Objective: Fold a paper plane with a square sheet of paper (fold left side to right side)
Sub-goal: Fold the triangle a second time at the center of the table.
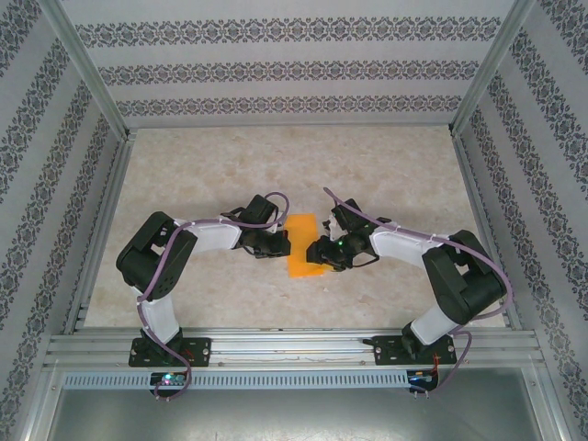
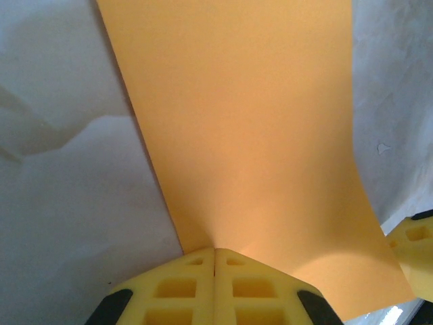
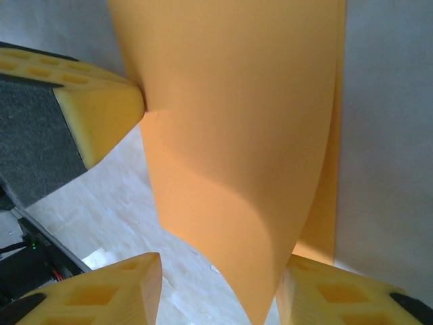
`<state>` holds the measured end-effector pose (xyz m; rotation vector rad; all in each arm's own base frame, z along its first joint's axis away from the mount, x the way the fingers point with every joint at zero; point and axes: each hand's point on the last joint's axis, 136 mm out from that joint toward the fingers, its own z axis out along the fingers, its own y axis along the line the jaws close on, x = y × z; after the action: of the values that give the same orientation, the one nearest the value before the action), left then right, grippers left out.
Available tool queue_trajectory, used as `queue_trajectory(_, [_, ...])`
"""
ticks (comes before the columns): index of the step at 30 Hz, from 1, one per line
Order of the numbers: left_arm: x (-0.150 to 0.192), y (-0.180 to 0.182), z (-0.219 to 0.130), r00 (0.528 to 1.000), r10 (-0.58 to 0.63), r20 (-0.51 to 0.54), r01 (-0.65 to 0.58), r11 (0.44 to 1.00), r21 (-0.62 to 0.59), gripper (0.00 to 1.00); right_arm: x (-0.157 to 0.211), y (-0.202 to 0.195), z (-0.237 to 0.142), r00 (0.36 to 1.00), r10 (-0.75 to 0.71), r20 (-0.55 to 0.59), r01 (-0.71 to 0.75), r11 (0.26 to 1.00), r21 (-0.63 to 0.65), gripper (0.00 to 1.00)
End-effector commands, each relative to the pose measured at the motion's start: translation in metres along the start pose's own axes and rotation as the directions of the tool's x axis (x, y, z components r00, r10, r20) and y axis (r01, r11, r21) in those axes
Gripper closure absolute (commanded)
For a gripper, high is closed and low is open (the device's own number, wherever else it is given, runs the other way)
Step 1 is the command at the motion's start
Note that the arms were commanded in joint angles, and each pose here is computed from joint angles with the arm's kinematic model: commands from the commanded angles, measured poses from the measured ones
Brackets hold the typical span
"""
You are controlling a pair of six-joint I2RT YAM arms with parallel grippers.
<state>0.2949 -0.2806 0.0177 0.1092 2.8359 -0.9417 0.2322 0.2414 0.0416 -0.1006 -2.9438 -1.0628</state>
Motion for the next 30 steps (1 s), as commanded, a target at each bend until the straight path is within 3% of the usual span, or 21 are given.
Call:
queue_trajectory(1, [0.013, 0.019, 0.011, 0.999, -0.013, -0.046, 0.009, 0.997, -0.073, 1.00, -0.005, -0.001, 0.003, 1.000, 0.016, 0.004, -0.016, 0.999, -0.032, 0.53])
queue_trajectory(15, [0.013, 0.019, 0.011, 0.999, 0.002, -0.046, -0.006, 0.997, -0.071, 1.00, -0.045, 0.000, 0.001, 0.998, 0.000, 0.062, 0.006, 0.995, -0.098, 0.54])
queue_trajectory(30, [0.010, 0.016, 0.008, 0.999, 0.017, -0.037, -0.019, 0.998, -0.068, 1.00, -0.083, -0.004, 0.004, 0.997, -0.041, 0.067, 0.049, 0.991, -0.121, 0.65])
